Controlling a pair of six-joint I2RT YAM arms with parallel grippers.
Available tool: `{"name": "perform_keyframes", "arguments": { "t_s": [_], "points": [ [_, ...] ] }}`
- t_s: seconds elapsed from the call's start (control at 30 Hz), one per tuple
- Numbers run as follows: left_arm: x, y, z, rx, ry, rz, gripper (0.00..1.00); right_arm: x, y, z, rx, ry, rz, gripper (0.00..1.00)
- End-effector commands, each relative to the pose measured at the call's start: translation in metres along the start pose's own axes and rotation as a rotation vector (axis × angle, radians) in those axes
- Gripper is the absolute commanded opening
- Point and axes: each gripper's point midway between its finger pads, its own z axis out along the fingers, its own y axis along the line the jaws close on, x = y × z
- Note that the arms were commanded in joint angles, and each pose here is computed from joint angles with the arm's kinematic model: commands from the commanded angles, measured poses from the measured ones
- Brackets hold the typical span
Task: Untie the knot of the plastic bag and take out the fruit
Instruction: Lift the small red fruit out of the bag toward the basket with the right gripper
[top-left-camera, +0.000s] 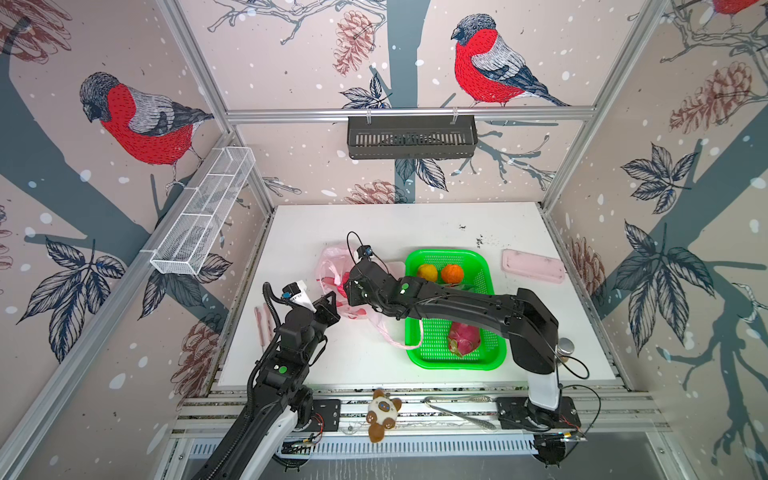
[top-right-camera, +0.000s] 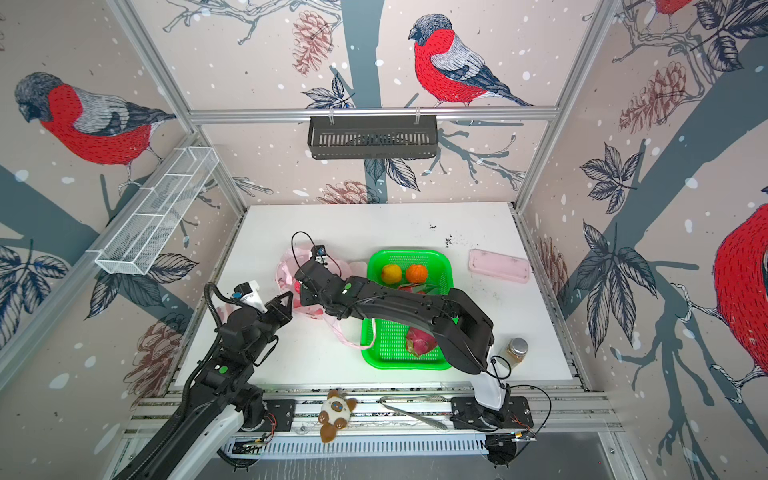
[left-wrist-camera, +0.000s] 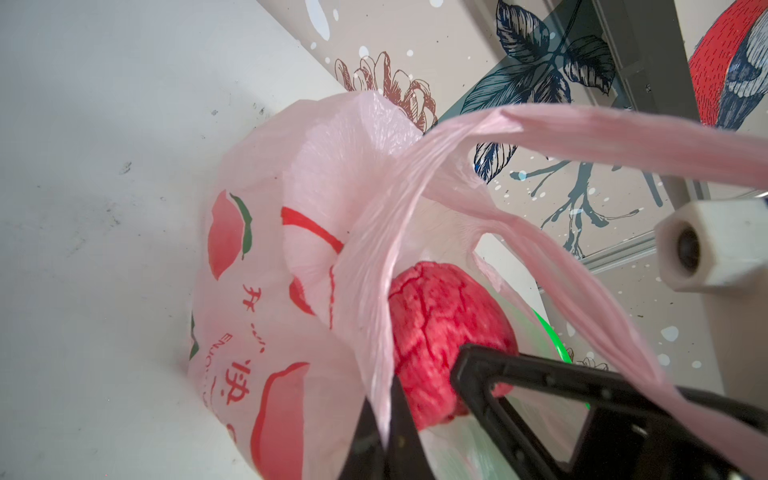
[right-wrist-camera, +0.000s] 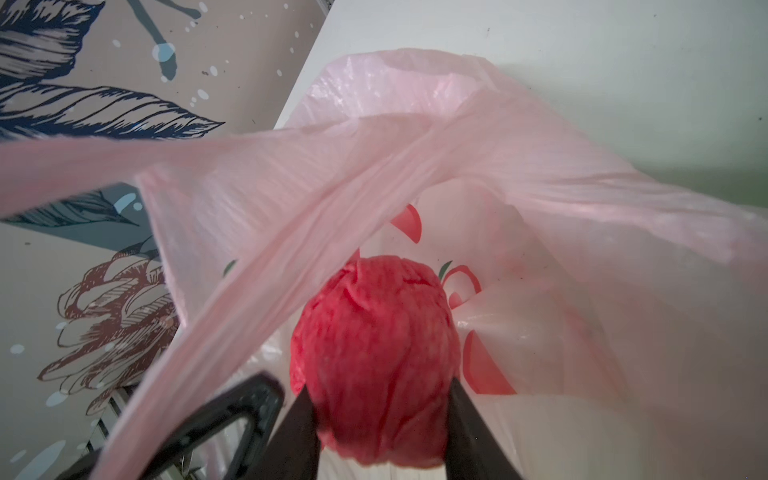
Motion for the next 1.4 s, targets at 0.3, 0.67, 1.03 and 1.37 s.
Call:
{"name": "perform_keyframes", "arguments": {
  "t_s": [0.3, 0.67, 1.03, 1.37],
  "points": [
    [-0.031, -0.013, 0.004, 0.006, -0.122, 0.055, 0.0, 0.018, 0.007, -0.053, -0.02, 0.039, -0.127, 0.28],
    [-0.041, -0.007, 0.012, -0.03, -0.148, 0.09, 0.0, -0.008, -0.009, -0.116, 0.021, -0.063, -0.083, 0.28],
    [-0.073, 0.0, 0.014, -0.094, -0.198, 0.143, 0.0, -0.022, -0.066, -0.154, 0.155, -0.162, -0.022, 0.28],
    [-0.078, 0.008, 0.031, -0.129, -0.181, 0.134, 0.0, -0.01, -0.104, -0.173, 0.249, -0.168, 0.038, 0.28]
  ]
}}
